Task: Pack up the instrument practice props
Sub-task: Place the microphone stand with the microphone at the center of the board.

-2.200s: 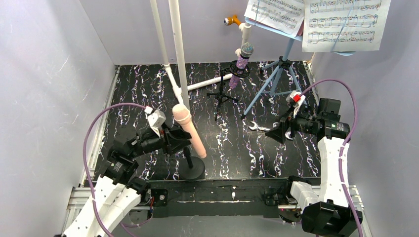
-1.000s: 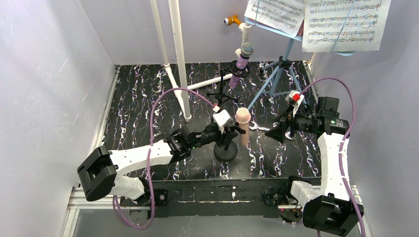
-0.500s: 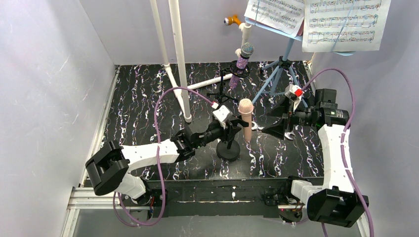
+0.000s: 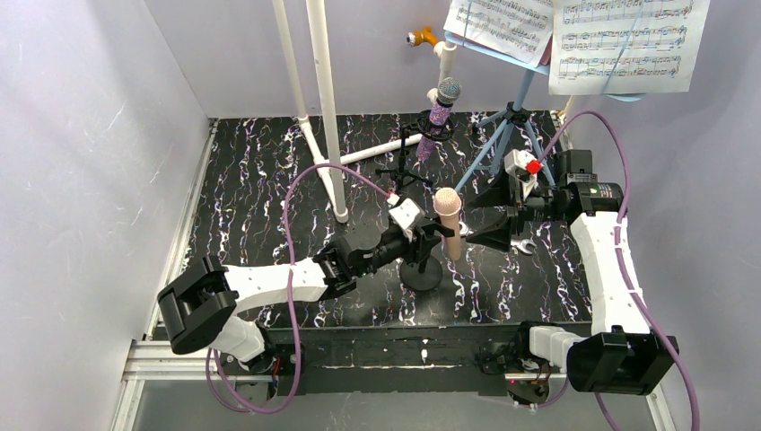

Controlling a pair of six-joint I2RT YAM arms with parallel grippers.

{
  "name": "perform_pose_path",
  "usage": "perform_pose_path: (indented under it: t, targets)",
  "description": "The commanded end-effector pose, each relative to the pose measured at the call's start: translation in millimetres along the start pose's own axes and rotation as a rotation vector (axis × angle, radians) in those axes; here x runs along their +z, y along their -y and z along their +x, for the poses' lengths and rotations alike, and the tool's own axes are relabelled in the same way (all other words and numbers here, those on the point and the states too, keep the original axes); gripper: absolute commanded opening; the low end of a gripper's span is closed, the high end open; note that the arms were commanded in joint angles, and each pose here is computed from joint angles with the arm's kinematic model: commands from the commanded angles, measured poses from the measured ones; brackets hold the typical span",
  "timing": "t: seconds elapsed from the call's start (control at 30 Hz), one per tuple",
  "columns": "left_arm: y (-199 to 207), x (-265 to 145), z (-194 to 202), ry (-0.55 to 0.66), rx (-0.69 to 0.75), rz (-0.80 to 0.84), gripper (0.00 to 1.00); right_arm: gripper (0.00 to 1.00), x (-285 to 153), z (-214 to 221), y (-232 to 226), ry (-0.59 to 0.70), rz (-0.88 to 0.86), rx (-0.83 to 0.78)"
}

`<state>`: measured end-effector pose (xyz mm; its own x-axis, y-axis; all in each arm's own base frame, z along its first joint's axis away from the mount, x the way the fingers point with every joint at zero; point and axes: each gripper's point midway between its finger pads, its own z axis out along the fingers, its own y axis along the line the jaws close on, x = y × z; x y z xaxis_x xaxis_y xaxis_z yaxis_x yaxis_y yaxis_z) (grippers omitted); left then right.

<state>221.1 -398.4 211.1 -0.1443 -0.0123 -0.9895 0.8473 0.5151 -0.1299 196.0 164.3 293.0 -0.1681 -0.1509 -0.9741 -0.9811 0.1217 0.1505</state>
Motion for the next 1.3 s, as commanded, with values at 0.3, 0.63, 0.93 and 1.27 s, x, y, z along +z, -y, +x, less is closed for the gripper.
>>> perform_pose_path:
  t: [0.3, 0.63, 0.93, 1.27]
  targets:
    - [21.8, 3.0, -21.5, 0.091, -0.008, 0.045, 0.38, 1.0, 15.6, -16.4, -24.4, 0.084, -0.15, -0.056]
    - [30.7, -2.0, -7.2, 0.055, -0.044, 0.088, 0.68, 1.0, 25.4, -18.8, -30.9, 0.092, -0.214, -0.043]
    - [30.3, -47.7, 6.5, 0.018, -0.024, 0.116, 0.98, 1.0, 32.6, -22.9, -34.6, 0.083, -0.255, -0.057]
    - [25.9, -81.9, -8.8, 0.019, 0.023, 0.134, 0.98, 0.84, 35.5, -30.1, -30.0, 0.087, -0.266, -0.077]
